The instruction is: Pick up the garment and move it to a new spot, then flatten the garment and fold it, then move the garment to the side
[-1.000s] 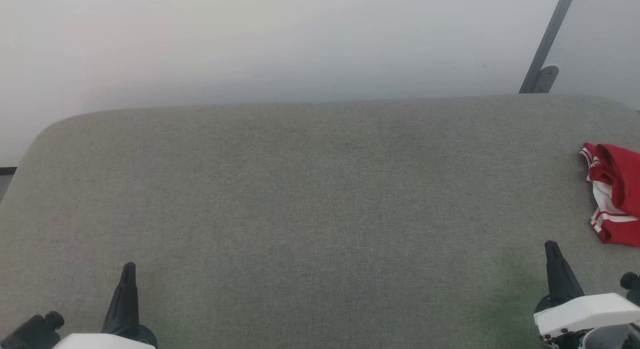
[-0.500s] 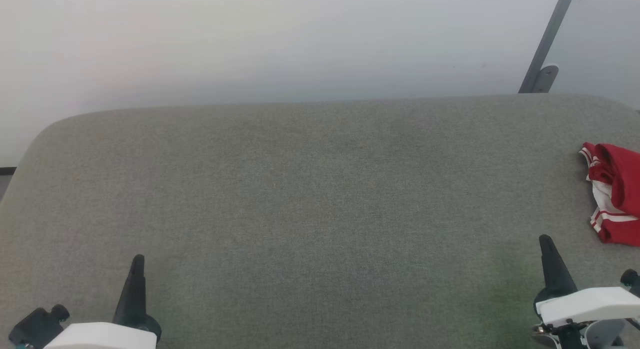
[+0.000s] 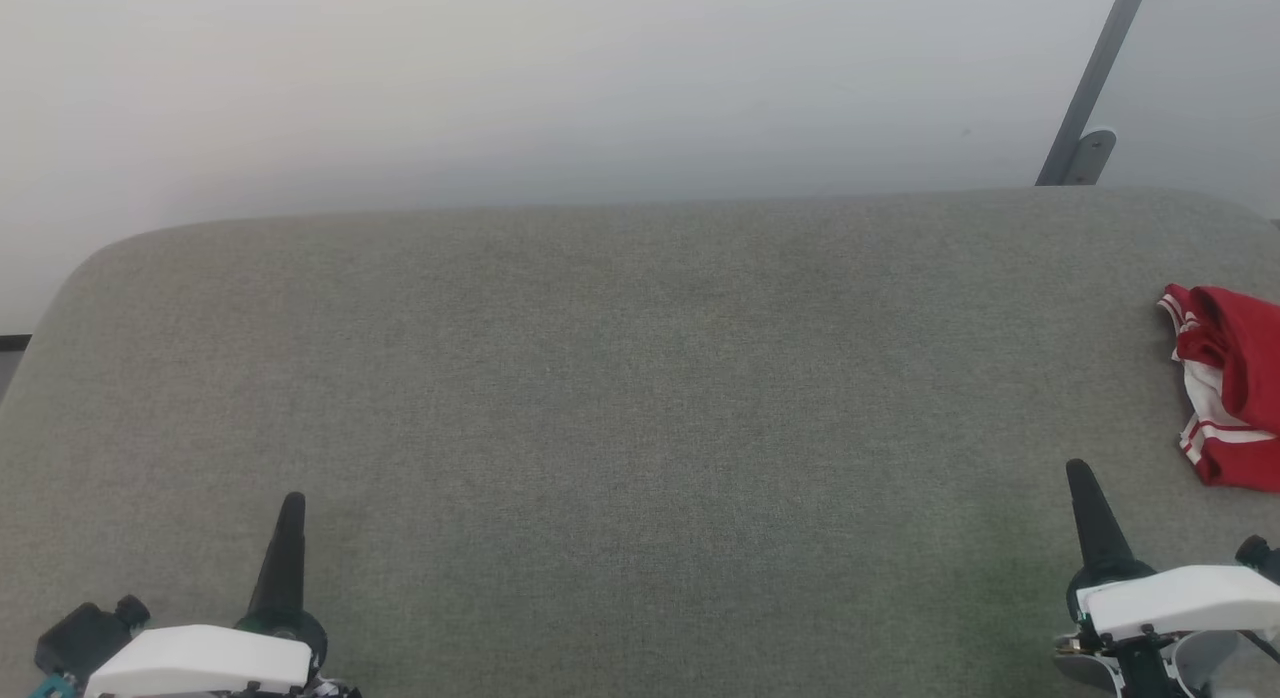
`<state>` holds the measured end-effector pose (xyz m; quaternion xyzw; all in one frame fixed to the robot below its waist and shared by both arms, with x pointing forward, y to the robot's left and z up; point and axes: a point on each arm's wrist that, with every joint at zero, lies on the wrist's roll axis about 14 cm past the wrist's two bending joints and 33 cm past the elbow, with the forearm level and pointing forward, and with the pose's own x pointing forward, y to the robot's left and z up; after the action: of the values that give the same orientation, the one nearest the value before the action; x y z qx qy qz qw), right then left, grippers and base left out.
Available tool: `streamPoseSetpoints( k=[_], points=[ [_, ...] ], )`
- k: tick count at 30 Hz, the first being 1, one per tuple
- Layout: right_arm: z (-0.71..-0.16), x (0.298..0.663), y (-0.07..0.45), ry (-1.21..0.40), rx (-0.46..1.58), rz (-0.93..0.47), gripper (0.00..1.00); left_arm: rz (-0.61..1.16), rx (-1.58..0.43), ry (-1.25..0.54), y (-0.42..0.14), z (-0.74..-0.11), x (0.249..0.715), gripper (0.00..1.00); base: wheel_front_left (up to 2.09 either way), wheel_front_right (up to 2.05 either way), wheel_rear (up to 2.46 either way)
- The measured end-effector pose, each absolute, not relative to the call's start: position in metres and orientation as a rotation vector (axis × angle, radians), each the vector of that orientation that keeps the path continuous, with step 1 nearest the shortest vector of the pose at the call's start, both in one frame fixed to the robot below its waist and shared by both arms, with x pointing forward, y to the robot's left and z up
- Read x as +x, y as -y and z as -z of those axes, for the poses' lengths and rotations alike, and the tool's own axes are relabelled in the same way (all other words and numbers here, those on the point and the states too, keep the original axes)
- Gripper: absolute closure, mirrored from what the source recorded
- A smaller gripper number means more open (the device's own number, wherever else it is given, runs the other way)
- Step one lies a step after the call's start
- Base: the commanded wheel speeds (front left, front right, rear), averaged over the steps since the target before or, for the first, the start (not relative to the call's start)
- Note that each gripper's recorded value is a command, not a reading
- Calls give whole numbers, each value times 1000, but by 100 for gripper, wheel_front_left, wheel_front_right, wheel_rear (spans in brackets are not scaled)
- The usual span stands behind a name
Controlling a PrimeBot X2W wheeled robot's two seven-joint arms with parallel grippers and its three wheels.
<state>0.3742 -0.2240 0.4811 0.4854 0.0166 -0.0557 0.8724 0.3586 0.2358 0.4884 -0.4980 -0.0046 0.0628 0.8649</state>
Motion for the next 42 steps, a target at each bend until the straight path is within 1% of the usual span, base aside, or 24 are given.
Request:
streamPoseSetpoints(
  k=[42],
  points=[
    [-494,383,207,-21,1409,55,100,-58,-1424,-5,-211,-496,379,100,0,0,0]
  ],
)
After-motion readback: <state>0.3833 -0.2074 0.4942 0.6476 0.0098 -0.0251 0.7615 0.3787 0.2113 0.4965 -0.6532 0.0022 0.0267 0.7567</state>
